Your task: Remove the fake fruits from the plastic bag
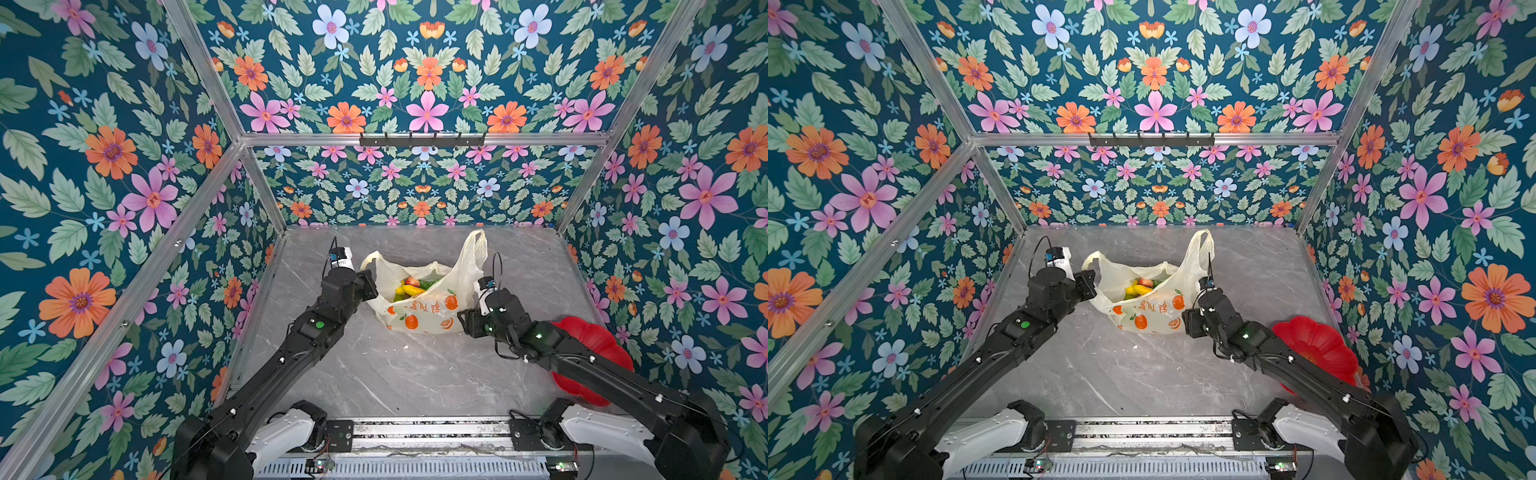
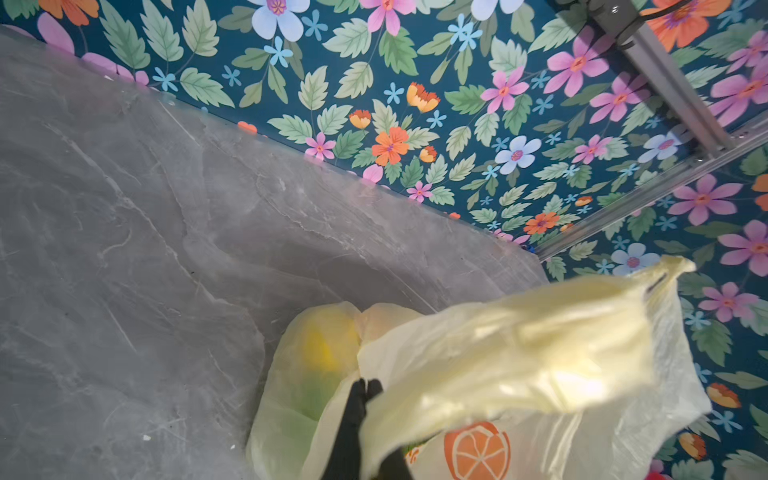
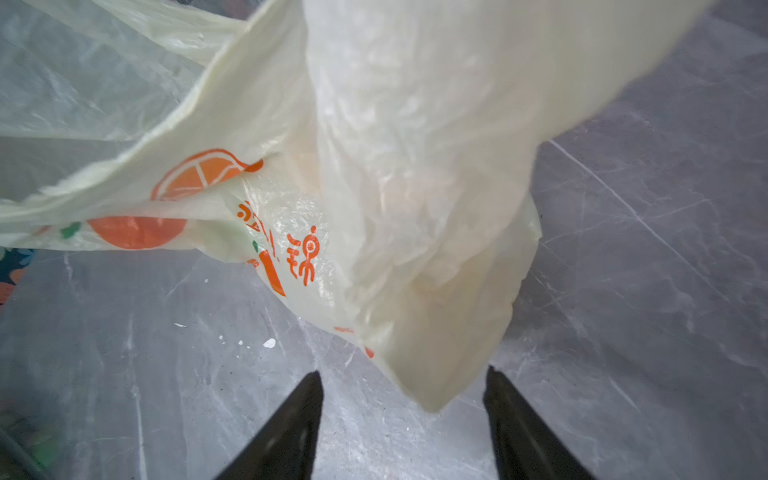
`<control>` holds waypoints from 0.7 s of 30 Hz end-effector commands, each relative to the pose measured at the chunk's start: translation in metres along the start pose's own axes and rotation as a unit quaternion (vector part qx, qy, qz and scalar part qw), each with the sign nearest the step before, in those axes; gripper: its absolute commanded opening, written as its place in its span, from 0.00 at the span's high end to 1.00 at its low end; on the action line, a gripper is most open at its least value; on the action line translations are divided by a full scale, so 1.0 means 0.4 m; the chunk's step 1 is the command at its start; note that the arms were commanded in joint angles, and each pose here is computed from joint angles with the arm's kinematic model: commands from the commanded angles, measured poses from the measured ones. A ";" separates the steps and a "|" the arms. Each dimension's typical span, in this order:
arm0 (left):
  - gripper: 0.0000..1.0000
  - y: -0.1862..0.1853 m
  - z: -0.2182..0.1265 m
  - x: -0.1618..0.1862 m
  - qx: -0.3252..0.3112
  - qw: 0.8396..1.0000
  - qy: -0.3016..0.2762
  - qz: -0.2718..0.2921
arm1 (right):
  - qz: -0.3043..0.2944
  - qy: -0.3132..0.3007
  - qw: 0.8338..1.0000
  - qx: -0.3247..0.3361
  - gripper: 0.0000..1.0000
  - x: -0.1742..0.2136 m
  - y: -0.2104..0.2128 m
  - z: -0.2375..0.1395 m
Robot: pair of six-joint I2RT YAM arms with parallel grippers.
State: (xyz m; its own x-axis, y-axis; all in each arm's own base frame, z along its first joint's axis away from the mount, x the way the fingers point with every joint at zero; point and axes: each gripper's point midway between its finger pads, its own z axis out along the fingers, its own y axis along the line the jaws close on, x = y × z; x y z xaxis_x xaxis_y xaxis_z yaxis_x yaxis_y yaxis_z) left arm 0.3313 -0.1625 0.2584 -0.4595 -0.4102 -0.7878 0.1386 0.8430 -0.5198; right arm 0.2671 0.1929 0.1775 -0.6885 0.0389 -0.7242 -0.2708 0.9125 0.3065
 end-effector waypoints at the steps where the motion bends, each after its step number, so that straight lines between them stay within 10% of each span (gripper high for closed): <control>1: 1.00 -0.051 -0.004 -0.009 0.055 0.998 -0.008 -0.013 | 0.045 0.006 0.999 0.021 0.24 -0.015 -0.014 -0.061; 9: 1.00 -0.082 -0.024 0.010 0.077 0.997 -0.010 -0.003 | 0.090 -0.020 0.989 0.117 0.13 -0.194 -0.020 -0.157; 21: 1.00 -0.106 -0.061 0.037 0.091 0.996 -0.013 0.000 | 0.119 -0.026 0.974 0.190 0.01 -0.380 -0.006 -0.046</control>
State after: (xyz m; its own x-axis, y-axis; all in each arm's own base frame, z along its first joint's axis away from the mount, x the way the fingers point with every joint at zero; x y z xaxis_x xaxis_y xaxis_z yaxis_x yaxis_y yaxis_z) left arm 0.2977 -0.1949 0.2699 -0.4612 -0.4063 -0.7888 0.2850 0.7741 -0.5654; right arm 0.3523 0.1851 0.3043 -0.6579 0.2590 -0.7071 0.1030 0.9611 0.2563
